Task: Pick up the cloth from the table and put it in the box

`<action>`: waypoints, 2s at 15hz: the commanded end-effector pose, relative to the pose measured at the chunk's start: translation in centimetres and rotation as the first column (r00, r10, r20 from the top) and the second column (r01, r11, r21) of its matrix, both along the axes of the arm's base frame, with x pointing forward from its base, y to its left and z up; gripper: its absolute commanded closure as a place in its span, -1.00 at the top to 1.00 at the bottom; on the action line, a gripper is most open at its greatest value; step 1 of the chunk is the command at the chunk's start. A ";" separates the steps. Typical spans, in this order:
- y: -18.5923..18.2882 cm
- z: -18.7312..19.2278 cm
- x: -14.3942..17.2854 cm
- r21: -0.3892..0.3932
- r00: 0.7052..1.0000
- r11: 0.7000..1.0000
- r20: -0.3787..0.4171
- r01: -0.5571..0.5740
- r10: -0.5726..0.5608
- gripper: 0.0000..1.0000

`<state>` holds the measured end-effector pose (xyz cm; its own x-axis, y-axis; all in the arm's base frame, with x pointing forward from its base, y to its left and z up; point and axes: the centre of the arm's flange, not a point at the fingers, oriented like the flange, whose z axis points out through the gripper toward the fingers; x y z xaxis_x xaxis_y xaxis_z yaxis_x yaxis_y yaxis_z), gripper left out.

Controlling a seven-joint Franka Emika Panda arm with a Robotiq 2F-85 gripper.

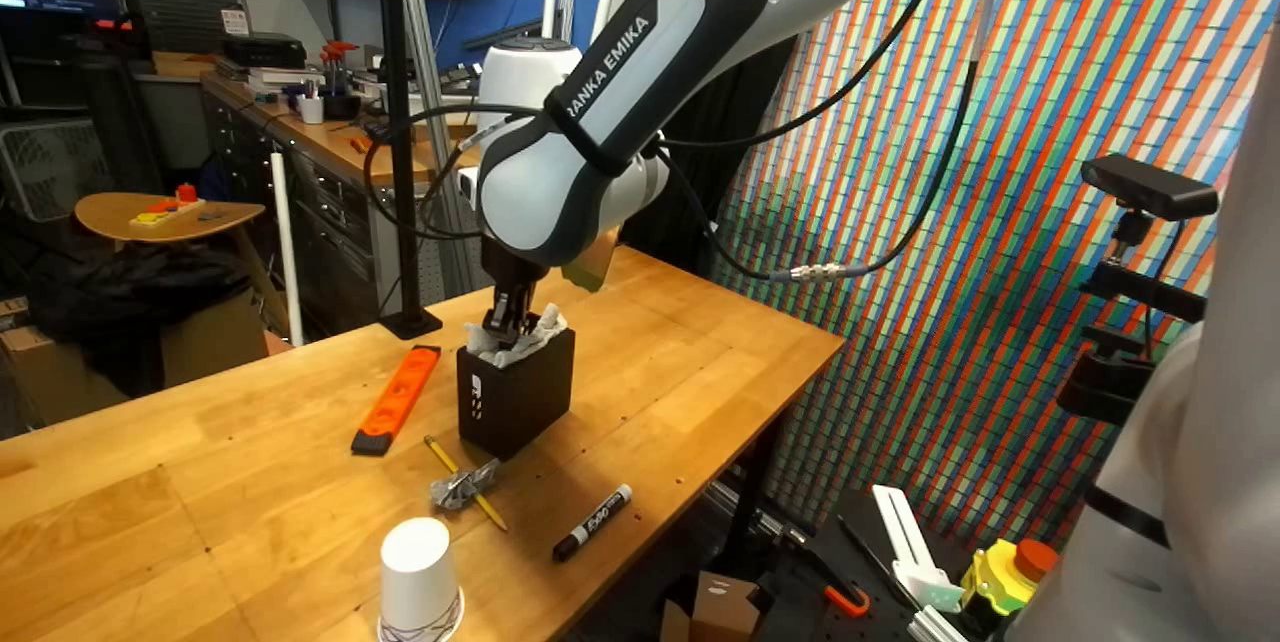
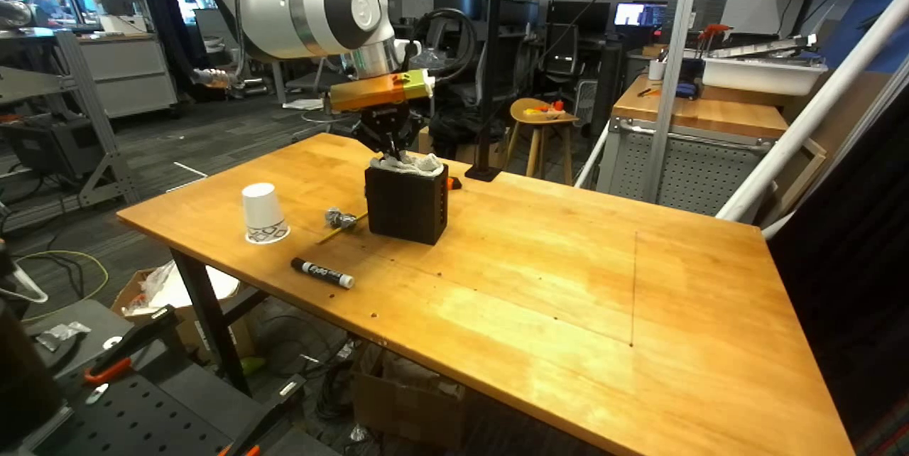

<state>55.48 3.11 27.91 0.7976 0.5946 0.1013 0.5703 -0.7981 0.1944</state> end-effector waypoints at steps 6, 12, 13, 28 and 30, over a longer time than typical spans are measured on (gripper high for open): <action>-1.1 -2.4 1.7 0.030 0.999 0.999 -0.023 0.042 -0.042 -0.87; 0.2 -6.4 0.5 0.049 0.993 0.998 -0.119 0.029 -0.023 -0.87; 0.5 -7.0 0.2 0.051 0.990 0.998 -0.136 0.026 -0.019 -0.87; -1.5 -1.0 -1.1 0.060 0.991 0.996 -0.120 0.062 -0.055 -0.88; -1.4 1.3 -1.0 0.040 0.995 0.998 -0.091 0.054 -0.050 -0.86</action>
<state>55.29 1.78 24.84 0.8427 0.5369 0.0388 0.5343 -0.8431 0.0609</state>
